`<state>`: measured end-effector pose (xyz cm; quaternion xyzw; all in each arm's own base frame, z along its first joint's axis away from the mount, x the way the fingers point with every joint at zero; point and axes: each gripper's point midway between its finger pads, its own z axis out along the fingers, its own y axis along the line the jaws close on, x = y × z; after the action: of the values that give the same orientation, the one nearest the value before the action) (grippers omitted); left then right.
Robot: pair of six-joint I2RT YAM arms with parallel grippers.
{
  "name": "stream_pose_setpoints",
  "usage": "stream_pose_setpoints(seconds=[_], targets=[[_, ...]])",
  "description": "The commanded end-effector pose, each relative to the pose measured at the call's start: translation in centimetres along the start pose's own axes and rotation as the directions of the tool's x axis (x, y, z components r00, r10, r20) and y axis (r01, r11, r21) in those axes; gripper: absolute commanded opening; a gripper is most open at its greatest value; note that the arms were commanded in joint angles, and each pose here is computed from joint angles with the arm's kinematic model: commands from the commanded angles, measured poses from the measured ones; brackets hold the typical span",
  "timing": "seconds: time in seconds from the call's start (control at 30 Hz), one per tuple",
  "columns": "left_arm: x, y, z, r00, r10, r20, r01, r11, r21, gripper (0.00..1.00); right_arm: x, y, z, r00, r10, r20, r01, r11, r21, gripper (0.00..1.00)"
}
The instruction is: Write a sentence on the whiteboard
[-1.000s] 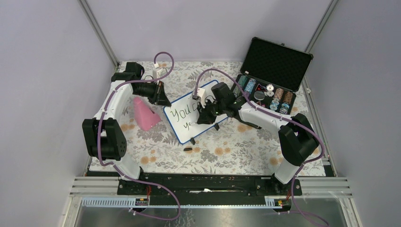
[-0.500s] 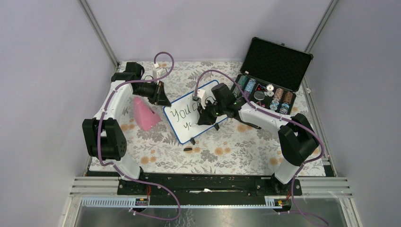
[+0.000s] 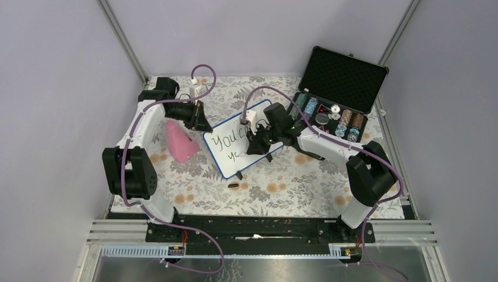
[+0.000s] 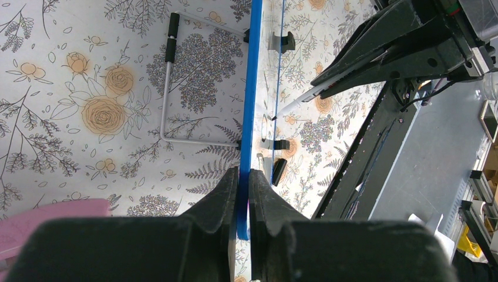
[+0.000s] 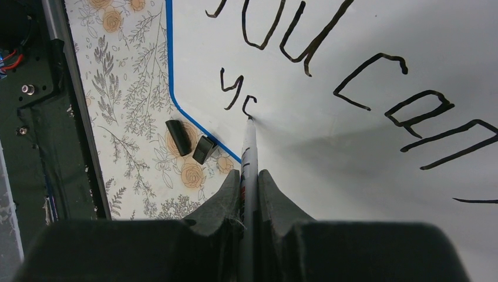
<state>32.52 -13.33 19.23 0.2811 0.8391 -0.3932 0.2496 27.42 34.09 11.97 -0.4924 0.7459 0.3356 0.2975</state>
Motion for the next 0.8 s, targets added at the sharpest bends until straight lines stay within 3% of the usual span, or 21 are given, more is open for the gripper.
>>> stream_pose_setpoints(seconds=[0.0,0.77], targets=[[-0.6,0.2,-0.5,0.998,0.053,0.023,-0.052,0.998,-0.031,0.0,-2.4,-1.5,-1.6,0.997,-0.056,0.053,0.052,0.996,0.075,0.0],[-0.8,0.2,-0.5,0.998,0.055,0.025,-0.054,0.998,-0.028,0.0,-3.9,-0.9,-0.9,0.996,-0.055,0.076,0.052,0.998,0.035,0.0]])
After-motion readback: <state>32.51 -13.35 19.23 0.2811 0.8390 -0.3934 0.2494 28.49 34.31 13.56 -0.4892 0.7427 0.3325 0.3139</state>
